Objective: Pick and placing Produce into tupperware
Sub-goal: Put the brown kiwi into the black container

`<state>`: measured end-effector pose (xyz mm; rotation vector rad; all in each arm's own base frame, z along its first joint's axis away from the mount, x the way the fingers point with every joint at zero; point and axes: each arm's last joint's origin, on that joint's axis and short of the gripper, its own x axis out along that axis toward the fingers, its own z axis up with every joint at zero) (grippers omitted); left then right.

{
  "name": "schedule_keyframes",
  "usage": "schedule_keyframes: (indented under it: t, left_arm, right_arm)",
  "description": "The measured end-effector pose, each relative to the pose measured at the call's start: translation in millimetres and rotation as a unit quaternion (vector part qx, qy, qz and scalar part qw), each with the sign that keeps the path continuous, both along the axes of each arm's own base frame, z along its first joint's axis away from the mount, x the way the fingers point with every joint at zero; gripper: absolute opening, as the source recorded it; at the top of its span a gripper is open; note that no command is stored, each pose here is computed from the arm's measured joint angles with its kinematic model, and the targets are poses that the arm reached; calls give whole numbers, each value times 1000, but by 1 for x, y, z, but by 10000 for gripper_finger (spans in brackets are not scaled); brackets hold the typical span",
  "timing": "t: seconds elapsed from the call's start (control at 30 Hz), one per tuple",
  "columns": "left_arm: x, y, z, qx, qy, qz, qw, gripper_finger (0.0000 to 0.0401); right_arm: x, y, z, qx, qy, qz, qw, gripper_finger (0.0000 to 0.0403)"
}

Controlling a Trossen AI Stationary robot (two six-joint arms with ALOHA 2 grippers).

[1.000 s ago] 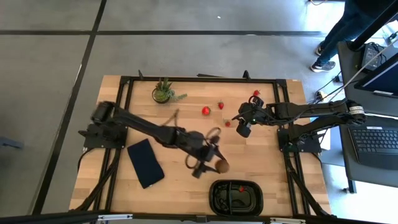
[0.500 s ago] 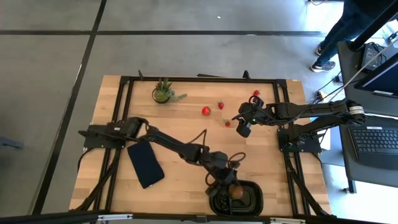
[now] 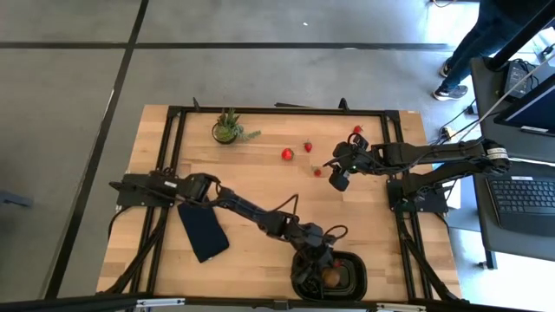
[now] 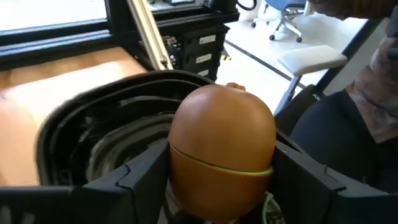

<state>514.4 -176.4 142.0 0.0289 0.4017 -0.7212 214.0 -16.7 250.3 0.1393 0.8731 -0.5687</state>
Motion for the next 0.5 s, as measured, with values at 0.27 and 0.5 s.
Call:
schedule_keyframes:
  t: [0.27,0.5]
  left_arm:
    - [1,2,0,7,-3,19,1000,261]
    - [2,4,0,10,-4,27,1000,261]
  right_arm:
    - [0,0,0,0,0,0,1000,226]
    - [0,0,0,-1,1,1,1000,226]
